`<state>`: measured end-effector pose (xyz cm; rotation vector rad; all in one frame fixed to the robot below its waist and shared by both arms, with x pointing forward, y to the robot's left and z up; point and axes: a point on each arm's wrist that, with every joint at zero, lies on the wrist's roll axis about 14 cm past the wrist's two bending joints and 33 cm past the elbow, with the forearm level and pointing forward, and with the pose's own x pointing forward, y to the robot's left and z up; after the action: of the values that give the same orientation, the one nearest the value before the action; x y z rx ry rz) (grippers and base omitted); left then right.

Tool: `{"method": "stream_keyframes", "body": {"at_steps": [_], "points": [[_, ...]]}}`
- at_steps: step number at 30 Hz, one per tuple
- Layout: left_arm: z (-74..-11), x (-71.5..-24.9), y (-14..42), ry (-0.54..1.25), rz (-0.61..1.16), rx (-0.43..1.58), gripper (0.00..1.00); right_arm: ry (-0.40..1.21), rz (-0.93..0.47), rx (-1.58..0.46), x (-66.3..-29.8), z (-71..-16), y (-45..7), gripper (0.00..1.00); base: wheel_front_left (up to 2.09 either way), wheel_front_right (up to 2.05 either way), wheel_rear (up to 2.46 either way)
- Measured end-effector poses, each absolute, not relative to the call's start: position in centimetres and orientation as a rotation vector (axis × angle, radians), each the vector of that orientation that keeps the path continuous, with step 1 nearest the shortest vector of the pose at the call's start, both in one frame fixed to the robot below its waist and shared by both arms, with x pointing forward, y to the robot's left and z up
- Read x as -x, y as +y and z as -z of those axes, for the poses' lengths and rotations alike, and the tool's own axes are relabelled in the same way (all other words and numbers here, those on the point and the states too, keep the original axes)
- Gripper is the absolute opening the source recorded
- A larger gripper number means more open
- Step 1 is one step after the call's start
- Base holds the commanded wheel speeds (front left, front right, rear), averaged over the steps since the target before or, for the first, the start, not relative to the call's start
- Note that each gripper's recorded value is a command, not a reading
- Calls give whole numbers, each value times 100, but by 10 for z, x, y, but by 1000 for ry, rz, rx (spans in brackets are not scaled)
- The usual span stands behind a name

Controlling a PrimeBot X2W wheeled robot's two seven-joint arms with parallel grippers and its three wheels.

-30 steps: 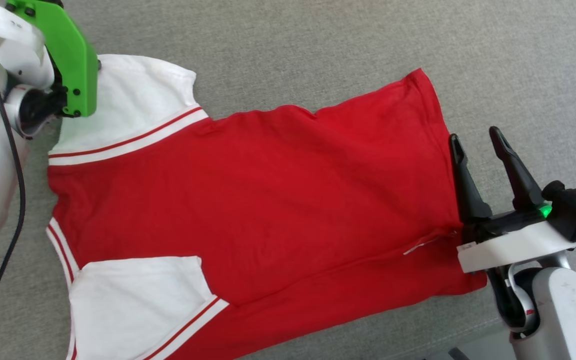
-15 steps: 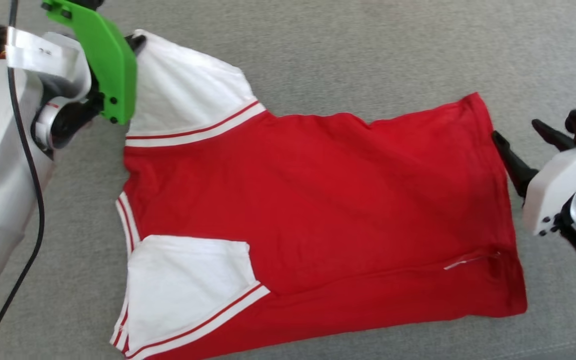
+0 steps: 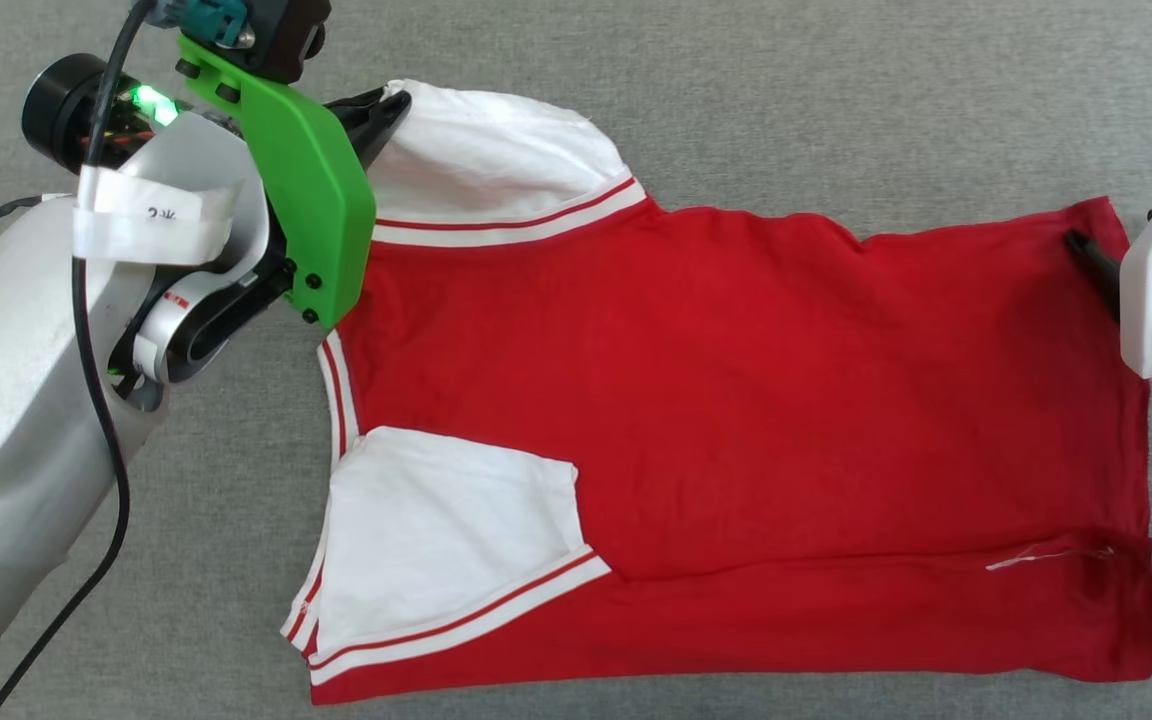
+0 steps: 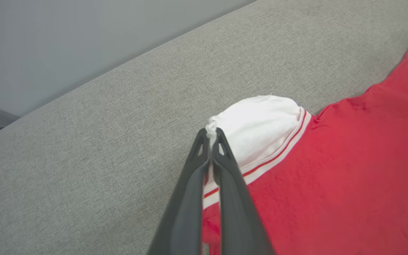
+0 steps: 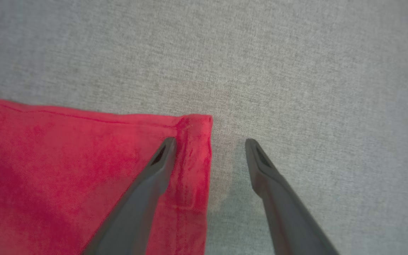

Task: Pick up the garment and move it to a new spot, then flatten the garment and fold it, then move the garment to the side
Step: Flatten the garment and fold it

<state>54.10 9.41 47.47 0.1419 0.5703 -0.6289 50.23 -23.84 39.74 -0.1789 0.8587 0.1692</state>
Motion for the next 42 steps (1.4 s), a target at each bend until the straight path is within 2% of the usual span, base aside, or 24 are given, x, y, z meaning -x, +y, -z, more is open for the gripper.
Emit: {"method": "stream_keyframes", "body": {"at_steps": [6,7,8,9,15,27,37,42], "points": [[-469,-536,100,582,624,-138,0,967,-224,182,-500,-369,-224,100,0,0,0],[-468,-536,101,585,622,-137,0,980,-232,189,-499,-367,-223,60,0,0,0],[-466,-535,102,588,619,-137,0,990,-240,189,-498,-365,-222,27,0,0,0],[-466,-535,104,589,616,-136,0,996,-248,187,-497,-363,-220,0,0,0,0],[-469,-537,110,569,593,-128,0,971,-269,170,-497,-365,-214,0,0,0,0],[-474,-515,126,568,533,-80,0,750,-202,48,-503,-405,-225,0,0,0,0],[-486,-473,129,546,511,-5,0,567,-185,-93,-481,-444,-225,0,0,0,0],[-475,-436,129,591,499,88,0,529,-194,-175,-460,-453,-221,0,0,0,0]]}}
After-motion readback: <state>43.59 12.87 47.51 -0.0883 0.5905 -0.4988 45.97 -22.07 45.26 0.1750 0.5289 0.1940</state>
